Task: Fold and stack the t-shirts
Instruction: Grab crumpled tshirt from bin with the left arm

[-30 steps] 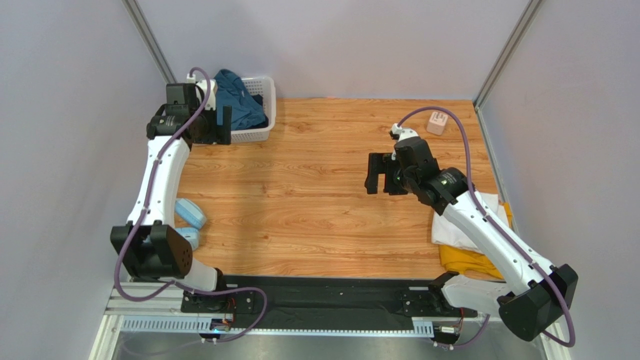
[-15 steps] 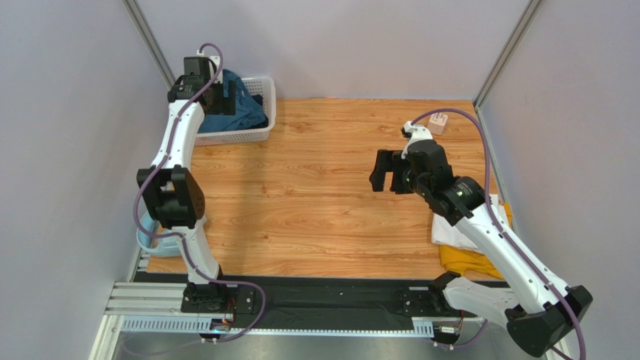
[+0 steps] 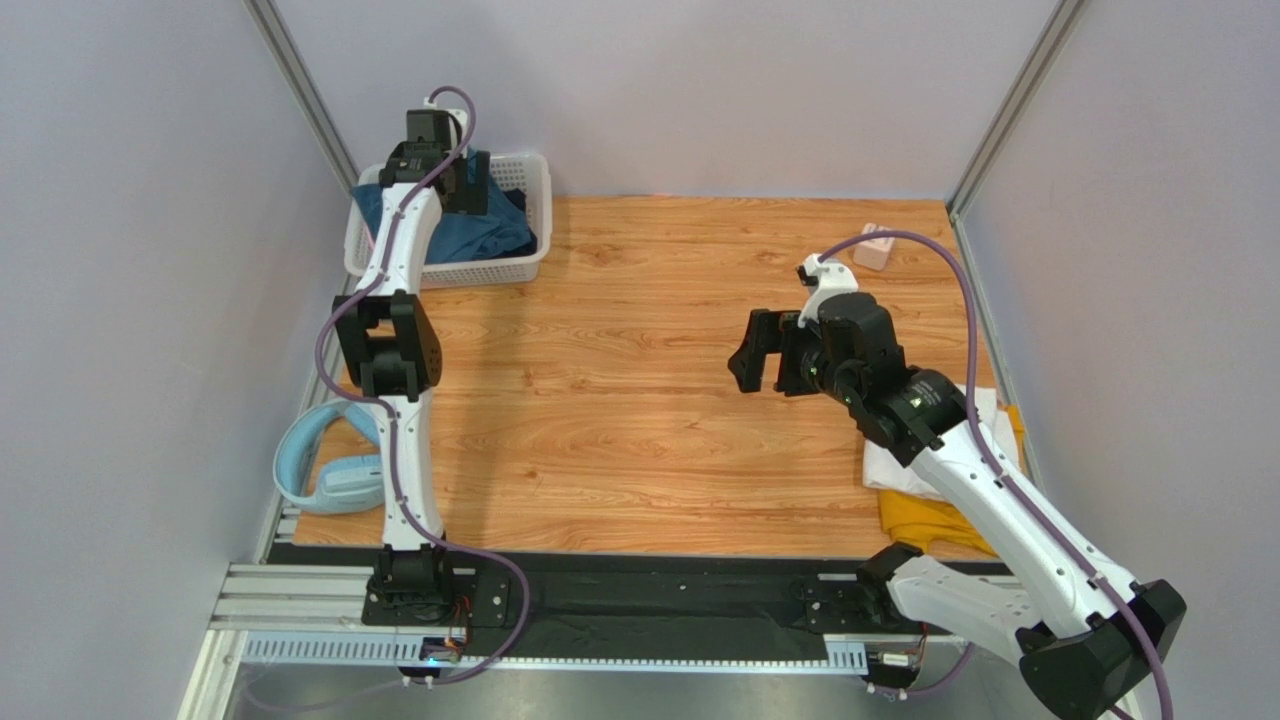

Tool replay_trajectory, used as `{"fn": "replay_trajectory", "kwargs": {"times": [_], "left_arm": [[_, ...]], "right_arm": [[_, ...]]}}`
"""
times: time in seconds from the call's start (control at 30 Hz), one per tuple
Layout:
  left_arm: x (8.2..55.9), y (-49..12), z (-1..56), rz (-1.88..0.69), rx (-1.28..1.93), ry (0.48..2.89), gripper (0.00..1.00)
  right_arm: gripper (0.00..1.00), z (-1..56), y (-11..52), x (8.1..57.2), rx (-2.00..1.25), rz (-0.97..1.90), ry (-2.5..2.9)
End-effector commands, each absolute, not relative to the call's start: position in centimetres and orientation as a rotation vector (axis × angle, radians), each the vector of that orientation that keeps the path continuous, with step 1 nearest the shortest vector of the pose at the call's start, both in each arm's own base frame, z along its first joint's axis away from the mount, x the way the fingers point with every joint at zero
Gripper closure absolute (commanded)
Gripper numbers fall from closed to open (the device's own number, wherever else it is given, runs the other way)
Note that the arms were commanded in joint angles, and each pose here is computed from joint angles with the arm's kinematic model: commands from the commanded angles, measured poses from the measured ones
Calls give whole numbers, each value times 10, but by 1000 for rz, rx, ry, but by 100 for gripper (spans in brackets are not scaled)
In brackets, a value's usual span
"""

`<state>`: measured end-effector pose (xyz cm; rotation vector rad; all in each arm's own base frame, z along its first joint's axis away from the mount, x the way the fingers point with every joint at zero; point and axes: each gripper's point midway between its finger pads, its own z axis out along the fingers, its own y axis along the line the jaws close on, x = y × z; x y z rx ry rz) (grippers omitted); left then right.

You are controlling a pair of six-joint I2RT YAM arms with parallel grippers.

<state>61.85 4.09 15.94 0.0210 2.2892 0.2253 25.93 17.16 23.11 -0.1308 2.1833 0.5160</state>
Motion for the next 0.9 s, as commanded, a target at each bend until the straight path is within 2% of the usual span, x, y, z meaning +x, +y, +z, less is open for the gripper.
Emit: {"fn": "replay_trajectory", "kwargs": {"times": [0.0, 0.23, 0.47, 0.53, 0.63, 0.67, 0.77, 0.87], "left_arm": [[640, 39, 162, 254, 59, 2216, 1], [643, 38, 114, 286, 138, 2288, 0], [639, 43, 91, 329, 189, 2337, 0], [637, 40, 86, 312, 203, 2351, 4], [635, 24, 82, 290, 234, 2362, 58], [635, 27, 84, 307, 220, 2362, 80], [632, 26, 90, 304, 221, 2358, 100], [628, 25, 108, 295, 215, 2342, 100]], "right_arm": [[0, 249, 192, 261, -172, 649, 2098], [0, 260, 202, 255, -205, 733, 2061], [0, 265, 209, 249, -242, 774, 2049], [0, 264, 210, 248, -247, 780, 2051], [0, 264, 210, 246, -253, 786, 2053], [0, 263, 210, 245, -254, 786, 2058], [0, 265, 209, 243, -253, 790, 2054], [0, 267, 208, 239, -253, 799, 2046]]}}
